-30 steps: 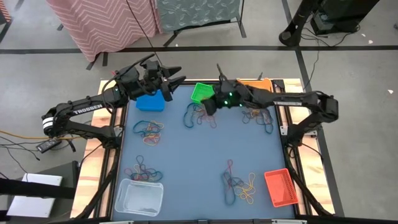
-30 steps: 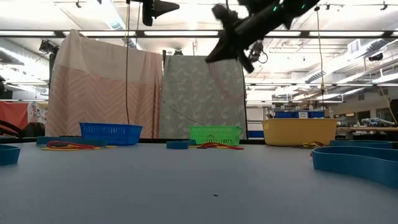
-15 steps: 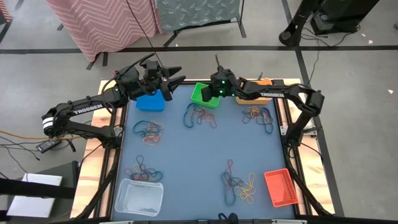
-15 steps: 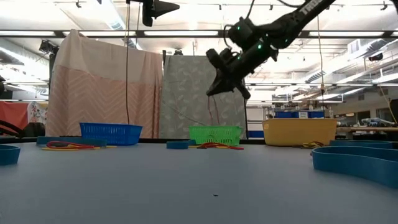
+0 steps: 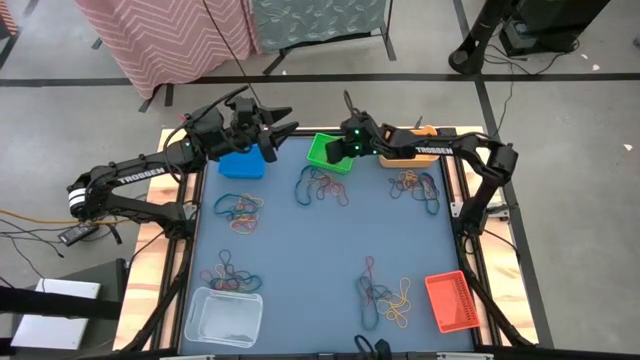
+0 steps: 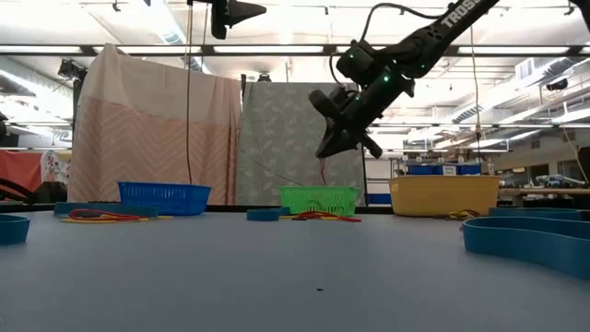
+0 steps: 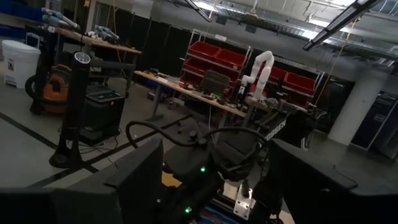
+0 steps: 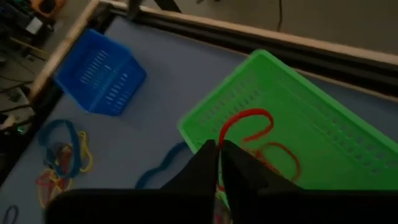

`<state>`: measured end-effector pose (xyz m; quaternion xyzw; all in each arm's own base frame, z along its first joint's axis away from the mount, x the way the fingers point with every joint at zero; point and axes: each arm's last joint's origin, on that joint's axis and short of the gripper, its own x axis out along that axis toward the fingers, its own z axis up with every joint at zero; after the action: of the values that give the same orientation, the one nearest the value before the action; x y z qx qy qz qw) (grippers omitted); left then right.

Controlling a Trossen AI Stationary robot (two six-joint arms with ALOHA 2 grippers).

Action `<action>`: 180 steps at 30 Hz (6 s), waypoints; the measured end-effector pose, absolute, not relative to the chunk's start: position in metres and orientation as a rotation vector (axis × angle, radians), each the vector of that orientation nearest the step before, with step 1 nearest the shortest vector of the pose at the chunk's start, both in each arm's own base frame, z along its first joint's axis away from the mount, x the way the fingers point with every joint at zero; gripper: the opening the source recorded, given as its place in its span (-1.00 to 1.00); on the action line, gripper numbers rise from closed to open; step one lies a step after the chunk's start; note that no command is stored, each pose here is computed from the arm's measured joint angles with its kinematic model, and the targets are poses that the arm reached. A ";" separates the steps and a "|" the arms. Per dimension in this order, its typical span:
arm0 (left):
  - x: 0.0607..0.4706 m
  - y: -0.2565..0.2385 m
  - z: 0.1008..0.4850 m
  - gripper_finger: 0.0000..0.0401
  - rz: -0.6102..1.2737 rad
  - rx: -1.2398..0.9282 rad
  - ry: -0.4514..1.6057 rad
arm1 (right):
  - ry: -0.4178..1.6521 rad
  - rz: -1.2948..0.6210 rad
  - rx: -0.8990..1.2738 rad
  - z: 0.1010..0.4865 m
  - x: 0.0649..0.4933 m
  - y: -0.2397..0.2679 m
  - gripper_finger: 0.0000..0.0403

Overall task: Sort rubber bands into baskets
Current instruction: Put the red rubber band into the green bin, then put the blue rubber band into the blue bin

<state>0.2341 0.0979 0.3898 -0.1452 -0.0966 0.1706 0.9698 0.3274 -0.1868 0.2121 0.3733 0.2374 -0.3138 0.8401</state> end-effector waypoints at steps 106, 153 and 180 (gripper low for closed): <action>0.207 0.037 0.156 -0.96 0.530 -0.698 1.609 | 0.911 -0.442 0.490 0.278 0.269 -0.090 0.27; 0.427 0.200 0.266 -0.86 0.529 -0.141 0.922 | 0.098 -0.551 0.403 0.399 0.198 -0.073 0.19; 0.336 0.079 0.262 0.20 0.191 -0.309 1.154 | 0.142 -0.509 0.386 0.396 0.200 -0.073 0.19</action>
<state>0.3358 0.0789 0.2624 -0.1450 0.5425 0.0897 0.8226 0.2000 -0.0727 0.3955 0.1896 0.0697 -0.2498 0.9470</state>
